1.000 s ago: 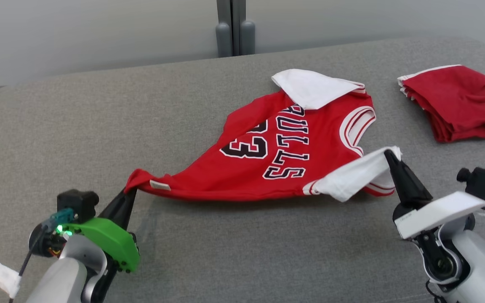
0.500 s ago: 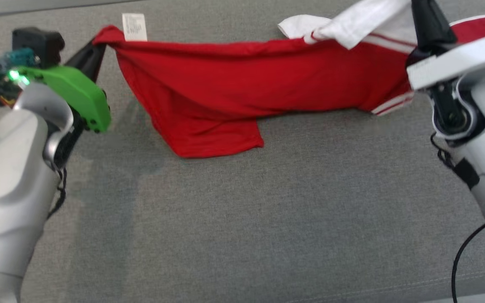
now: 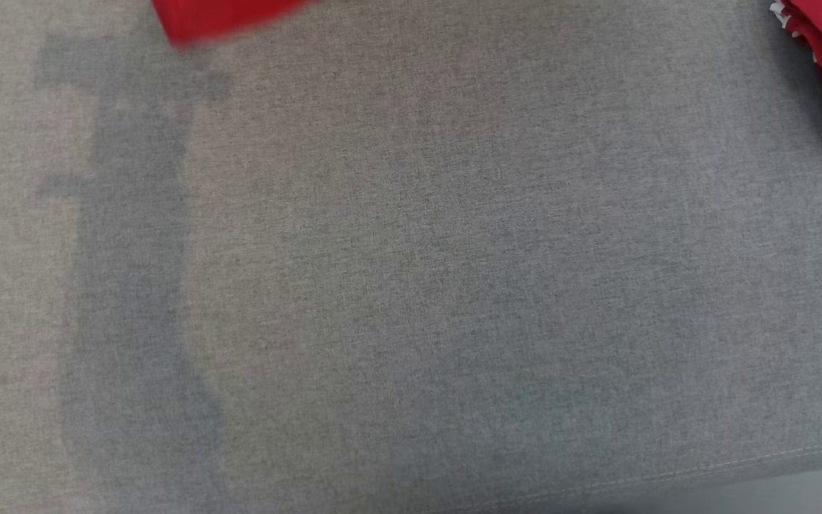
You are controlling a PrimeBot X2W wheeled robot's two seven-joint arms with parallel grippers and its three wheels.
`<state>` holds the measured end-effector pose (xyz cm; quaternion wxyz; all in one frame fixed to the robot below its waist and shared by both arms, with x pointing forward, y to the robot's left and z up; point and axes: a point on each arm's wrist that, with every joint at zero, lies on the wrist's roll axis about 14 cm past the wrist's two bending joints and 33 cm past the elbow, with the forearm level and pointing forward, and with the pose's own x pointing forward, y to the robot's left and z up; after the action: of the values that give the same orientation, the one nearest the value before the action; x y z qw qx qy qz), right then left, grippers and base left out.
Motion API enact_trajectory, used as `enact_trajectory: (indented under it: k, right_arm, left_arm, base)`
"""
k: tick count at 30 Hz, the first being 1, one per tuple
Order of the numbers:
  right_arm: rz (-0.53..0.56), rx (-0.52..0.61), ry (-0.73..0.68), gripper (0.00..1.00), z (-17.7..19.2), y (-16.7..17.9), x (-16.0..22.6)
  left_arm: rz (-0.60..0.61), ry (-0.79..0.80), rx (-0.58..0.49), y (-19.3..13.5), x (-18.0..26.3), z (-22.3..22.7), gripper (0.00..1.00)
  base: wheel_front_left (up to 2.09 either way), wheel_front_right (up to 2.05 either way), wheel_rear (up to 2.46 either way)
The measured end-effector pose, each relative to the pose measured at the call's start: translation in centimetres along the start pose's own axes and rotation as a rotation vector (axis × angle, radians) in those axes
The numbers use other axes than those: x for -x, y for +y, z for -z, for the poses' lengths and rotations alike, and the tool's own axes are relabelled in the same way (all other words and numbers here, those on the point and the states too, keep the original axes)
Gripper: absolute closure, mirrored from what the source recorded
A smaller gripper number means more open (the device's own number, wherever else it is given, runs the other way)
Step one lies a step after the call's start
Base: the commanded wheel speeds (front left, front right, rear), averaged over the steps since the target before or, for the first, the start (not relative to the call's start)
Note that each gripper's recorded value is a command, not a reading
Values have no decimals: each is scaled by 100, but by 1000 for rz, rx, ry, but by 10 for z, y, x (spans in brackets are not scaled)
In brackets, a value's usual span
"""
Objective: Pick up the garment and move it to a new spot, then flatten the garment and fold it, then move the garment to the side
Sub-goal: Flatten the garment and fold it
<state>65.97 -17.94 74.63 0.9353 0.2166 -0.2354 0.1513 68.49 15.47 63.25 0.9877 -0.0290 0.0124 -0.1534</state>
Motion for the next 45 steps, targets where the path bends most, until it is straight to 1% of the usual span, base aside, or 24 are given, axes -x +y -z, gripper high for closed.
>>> enact_trajectory:
  k: [4,6,8,10,12,15,18,23,26,30,34,38,42,45]
  right_arm:
    - [-55,6,-79,100,-40,23,-19]
    - [-82,18,-101,100,-55,34,-22]
    - [-99,28,-106,100,-64,40,-21]
    - [-103,32,-80,100,-62,40,-18]
    - [-110,43,-29,100,-49,40,-10]
    - [-93,45,90,100,-15,28,13]
    - [-75,47,233,100,20,16,49]
    - [-49,34,462,100,60,4,117]
    - [-60,28,562,100,67,8,155]
    - [-52,-1,772,100,87,12,225]
    - [-51,-46,991,100,91,20,290]
    - [-61,-92,1194,100,89,33,354]
    - [-46,-152,1375,100,85,41,409]
    - [-16,-189,1512,100,79,39,445]
  left_arm:
    - [-2,-103,55,-1,-6,-45,100]
    - [0,-135,65,-3,-6,-61,100]
    - [12,-140,67,-8,-5,-68,100]
    - [25,-123,76,-13,-5,-64,100]
    - [31,-82,80,-15,-3,-51,100]
    - [23,33,72,-11,7,-9,100]
    - [15,150,83,-8,26,34,100]
    - [11,343,106,-4,73,94,100]
    - [24,490,109,-7,108,127,100]
    - [42,656,136,-13,160,160,100]
    - [80,781,171,-27,207,178,100]
    - [101,874,200,-40,248,185,100]
    - [113,992,231,-50,293,197,100]
    - [118,1063,250,-56,321,205,100]
  base:
    - [0,0,0]
    - [0,0,0]
    - [0,0,0]
    - [0,0,0]
    - [0,0,0]
    - [0,0,0]
    - [0,0,0]
    - [0,0,0]
    - [0,0,0]
    - [0,0,0]
    - [0,0,0]
    - [0,0,0]
    - [0,0,0]
    - [0,0,0]
